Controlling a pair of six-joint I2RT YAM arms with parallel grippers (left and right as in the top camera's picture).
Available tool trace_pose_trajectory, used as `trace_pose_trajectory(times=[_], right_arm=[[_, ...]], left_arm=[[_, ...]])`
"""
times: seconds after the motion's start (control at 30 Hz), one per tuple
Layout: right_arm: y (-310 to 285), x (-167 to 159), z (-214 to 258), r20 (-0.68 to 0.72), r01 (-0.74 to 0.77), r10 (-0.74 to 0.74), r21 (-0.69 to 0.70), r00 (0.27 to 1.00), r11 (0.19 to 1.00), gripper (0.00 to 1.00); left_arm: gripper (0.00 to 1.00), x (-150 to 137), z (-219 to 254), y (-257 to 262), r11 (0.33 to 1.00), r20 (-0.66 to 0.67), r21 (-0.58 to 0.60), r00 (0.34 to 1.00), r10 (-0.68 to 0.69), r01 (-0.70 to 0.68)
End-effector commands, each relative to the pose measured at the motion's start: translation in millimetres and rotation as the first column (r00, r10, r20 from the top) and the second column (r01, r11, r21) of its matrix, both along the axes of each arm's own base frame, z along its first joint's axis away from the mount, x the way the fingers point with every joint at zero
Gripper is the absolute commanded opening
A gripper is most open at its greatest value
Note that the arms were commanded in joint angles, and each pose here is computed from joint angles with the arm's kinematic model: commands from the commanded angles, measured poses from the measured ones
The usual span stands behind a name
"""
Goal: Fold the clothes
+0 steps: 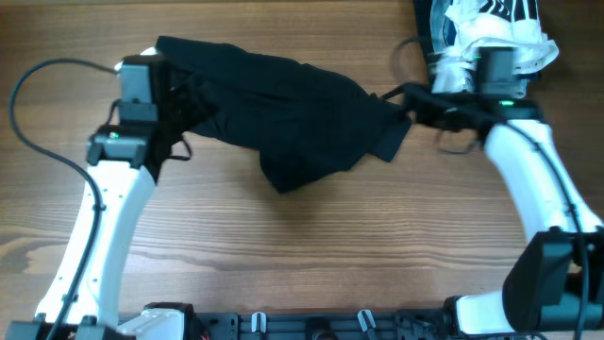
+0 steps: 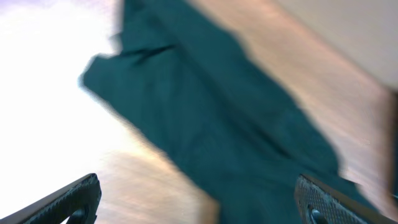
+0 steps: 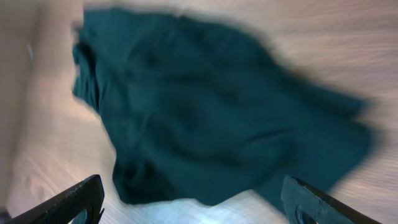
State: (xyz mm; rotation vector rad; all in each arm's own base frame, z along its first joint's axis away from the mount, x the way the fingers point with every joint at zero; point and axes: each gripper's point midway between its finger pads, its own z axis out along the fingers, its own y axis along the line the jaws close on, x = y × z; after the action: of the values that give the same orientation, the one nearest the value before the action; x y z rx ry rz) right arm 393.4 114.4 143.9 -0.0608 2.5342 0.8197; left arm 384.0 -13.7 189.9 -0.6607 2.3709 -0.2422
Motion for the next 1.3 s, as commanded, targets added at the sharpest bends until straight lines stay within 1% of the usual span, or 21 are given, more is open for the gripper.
trace_pose_trajectory(times=[0.0,0.17,0.23,0.3,0.37,0.4,0.47,0.6,0.67,0.8,0.87,0.97,1.03,1.13,1.2,1.23,1.27], right_arm=[[42,-12,1,0.051,-0.084,0.094,-0.172,0.994,0.981,0.92],[108,-37,-13,0.09,-0.205,0.247,-0.332,0.965,0.921,0.92],[130,-45,-21,0.102,-0.252,0.31,-0.374,0.945,0.892,0.91],[153,-55,-33,0.1,-0.3,0.366,-0.398,0.925,0.867,0.87],[165,-60,-42,0.096,-0.342,0.413,-0.413,0.905,0.844,0.82],[169,-62,-45,0.094,-0.362,0.437,-0.423,0.894,0.831,0.8],[177,-70,-59,0.078,-0.433,0.522,-0.463,0.849,0.773,0.79],[187,-82,-87,0.028,-0.528,0.627,-0.512,0.778,0.678,0.84],[189,-85,-100,0.004,-0.546,0.639,-0.515,0.769,0.661,0.85],[190,-87,-118,-0.029,-0.579,0.666,-0.523,0.745,0.625,0.85],[190,-87,-123,-0.033,-0.594,0.687,-0.534,0.726,0.602,0.85],[193,-84,-130,-0.022,-0.621,0.74,-0.561,0.672,0.547,0.86],[193,-83,-137,-0.025,-0.633,0.76,-0.572,0.649,0.522,0.86],[191,-85,-150,-0.052,-0.649,0.769,-0.575,0.637,0.499,0.85],[188,-85,-157,-0.072,-0.647,0.761,-0.581,0.645,0.493,0.79],[185,-84,-159,-0.08,-0.633,0.743,-0.589,0.664,0.502,0.73],[182,-82,-159,-0.085,-0.615,0.722,-0.596,0.687,0.516,0.63]], left_arm=[[1.0,-1,-25,36,0.996,-0.081,0.028,0.993,0.084,-0.082],[1.0,0,-58,72,0.984,-0.167,0.031,0.97,0.176,-0.173],[1.0,-2,-69,85,0.979,-0.195,0.032,0.959,0.206,-0.204],[1.0,-4,-80,98,0.971,-0.223,0.035,0.946,0.237,-0.235],[1.0,-6,-83,105,0.971,-0.232,0.044,0.943,0.238,-0.234],[1.0,-6,-84,108,0.969,-0.233,0.047,0.941,0.246,-0.241],[1.0,-7,-84,115,0.964,-0.231,0.048,0.937,0.264,-0.26],[1.0,-5,-82,126,0.958,-0.211,0.047,0.934,0.288,-0.284],[1.0,-4,-81,127,0.957,-0.204,0.047,0.935,0.291,-0.287],[1.0,-3,-81,127,0.957,-0.201,0.047,0.935,0.291,-0.287],[1.0,-3,-81,127,0.957,-0.199,0.047,0.936,0.291,-0.287],[1.0,0,-83,128,0.957,-0.196,0.046,0.936,0.291,-0.287],[1.0,0,-85,128,0.957,-0.203,0.046,0.935,0.29,-0.287],[1.0,-1,-91,128,0.957,-0.217,0.047,0.932,0.29,-0.286],[1.0,-1,-96,128,0.957,-0.229,0.047,0.93,0.289,-0.286],[1.0,-1,-98,128,0.957,-0.236,0.047,0.928,0.288,-0.285],[1.0,-1,-101,128,0.957,-0.242,0.047,0.927,0.288,-0.285]])
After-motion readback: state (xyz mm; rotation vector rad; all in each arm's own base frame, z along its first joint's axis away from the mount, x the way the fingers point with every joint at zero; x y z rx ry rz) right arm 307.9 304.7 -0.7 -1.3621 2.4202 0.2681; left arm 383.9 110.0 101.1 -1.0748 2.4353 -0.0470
